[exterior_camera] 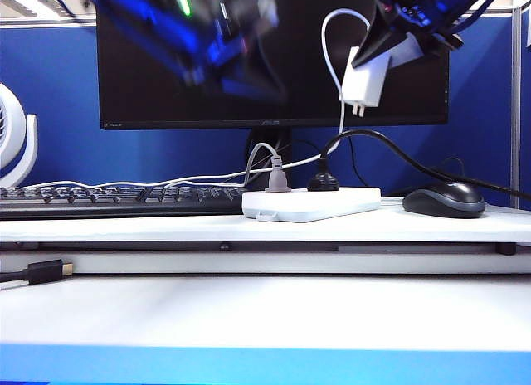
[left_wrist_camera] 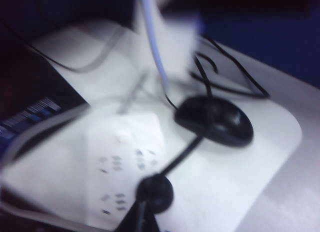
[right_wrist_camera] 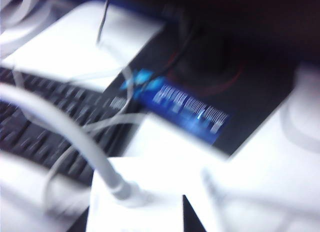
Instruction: Unplug the white charger from the socket, then place it next to the socket.
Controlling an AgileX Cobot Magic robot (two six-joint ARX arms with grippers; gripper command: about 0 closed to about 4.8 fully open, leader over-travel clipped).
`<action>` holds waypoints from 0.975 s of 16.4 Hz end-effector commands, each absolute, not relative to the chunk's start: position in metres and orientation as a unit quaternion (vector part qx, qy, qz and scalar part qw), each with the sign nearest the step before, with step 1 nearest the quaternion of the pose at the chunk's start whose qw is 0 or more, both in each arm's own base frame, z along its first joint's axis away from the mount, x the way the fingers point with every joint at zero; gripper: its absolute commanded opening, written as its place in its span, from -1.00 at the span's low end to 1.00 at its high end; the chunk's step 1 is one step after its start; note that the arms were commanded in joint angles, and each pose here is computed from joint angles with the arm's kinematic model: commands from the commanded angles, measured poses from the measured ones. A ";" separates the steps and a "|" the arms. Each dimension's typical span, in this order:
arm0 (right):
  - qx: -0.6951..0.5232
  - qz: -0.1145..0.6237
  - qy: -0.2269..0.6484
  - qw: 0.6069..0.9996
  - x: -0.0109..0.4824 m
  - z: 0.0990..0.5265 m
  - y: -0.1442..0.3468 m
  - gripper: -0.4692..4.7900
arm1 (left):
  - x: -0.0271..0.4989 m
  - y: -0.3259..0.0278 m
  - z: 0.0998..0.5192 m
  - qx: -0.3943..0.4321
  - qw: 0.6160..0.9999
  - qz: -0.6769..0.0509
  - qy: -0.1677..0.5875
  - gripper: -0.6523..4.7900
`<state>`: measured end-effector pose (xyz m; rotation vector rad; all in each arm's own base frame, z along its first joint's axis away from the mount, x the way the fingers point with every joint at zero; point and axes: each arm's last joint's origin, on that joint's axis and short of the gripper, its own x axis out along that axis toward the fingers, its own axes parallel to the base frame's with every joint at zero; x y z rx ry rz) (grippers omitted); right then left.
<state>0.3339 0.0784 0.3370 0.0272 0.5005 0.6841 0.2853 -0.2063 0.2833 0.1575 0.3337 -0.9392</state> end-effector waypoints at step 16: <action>0.169 0.269 0.475 0.820 0.285 0.329 0.070 -0.83 | 0.248 -0.174 0.355 0.073 0.932 -0.350 0.050 -0.78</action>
